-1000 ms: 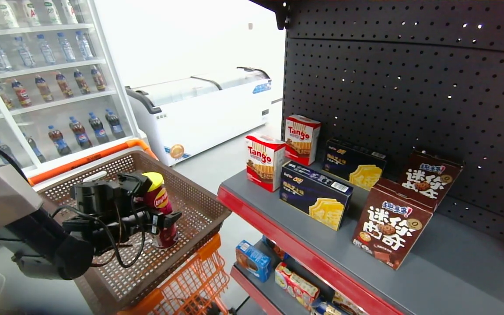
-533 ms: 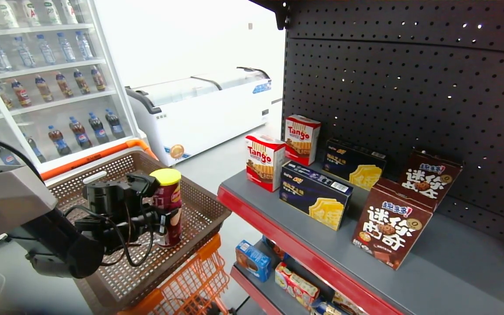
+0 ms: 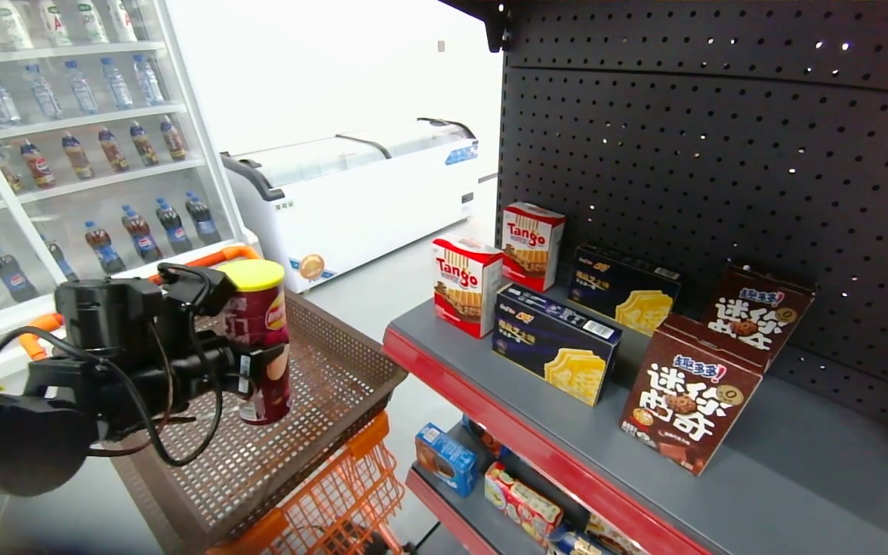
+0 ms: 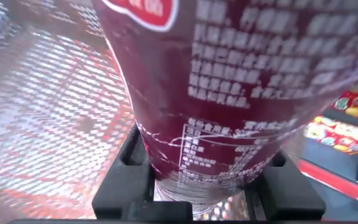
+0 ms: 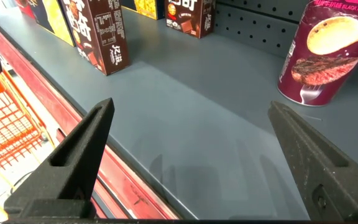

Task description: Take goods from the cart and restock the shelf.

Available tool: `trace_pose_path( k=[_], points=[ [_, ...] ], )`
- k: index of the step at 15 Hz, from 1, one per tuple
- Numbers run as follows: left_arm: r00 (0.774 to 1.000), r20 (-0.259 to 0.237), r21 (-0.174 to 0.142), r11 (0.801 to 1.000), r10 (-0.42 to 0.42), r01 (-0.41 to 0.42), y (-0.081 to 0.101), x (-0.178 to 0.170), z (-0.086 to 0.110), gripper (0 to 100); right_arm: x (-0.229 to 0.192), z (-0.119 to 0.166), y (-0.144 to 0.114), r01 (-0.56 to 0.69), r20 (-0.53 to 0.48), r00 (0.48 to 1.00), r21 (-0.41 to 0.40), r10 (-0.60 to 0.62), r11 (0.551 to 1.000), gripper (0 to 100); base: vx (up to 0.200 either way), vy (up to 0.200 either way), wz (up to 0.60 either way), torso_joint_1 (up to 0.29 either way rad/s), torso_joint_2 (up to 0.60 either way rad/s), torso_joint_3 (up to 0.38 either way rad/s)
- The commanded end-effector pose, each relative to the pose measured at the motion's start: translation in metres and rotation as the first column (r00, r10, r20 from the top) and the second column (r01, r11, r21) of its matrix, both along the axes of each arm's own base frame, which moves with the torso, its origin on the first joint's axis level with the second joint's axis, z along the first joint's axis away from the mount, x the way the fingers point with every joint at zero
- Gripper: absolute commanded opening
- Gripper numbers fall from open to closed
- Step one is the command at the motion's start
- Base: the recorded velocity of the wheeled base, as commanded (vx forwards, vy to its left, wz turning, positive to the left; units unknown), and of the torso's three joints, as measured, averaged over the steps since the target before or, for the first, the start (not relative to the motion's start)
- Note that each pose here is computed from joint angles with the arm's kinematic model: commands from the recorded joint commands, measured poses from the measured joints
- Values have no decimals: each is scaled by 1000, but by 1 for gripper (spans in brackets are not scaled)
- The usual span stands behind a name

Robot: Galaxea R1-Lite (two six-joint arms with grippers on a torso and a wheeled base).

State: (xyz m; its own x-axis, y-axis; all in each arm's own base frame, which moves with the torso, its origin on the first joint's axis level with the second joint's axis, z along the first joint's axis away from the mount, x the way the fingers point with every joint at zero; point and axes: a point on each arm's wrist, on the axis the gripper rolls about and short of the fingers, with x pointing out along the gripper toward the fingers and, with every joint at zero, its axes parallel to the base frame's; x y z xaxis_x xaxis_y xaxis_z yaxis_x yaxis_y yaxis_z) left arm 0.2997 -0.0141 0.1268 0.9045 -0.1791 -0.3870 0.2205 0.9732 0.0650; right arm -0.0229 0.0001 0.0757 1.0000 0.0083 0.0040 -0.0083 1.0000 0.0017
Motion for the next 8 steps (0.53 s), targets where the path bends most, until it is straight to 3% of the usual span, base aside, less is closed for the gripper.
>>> trace_pose_path(
  k=[1, 3, 6, 8],
  points=[
    [991, 135, -11, 1000, 8, -7, 1, -43, 61, 0, 0, 0, 0, -1, -1, 1000, 0, 1, 1000, 100, 0, 0, 0, 0, 0, 0],
    [989, 148, -14, 1000, -2, 4, 2, -72, 77, 0, 0, 0, 0, -1, -1, 1000, 0, 1, 1000, 100, 0, 0, 0, 0, 0, 0],
    [993, 119, -31, 999, -3, 7, 4, -112, 83, 0, 0, 0, 0, -1, -1, 1000, 0, 1, 1000, 100, 0, 0, 0, 0, 0, 0],
    [997, 81, -32, 999, 0, 3, 4, -127, 70, 0, 0, 0, 0, -1, -1, 1000, 0, 1, 1000, 100, 0, 0, 0, 0, 0, 0]
  ],
)
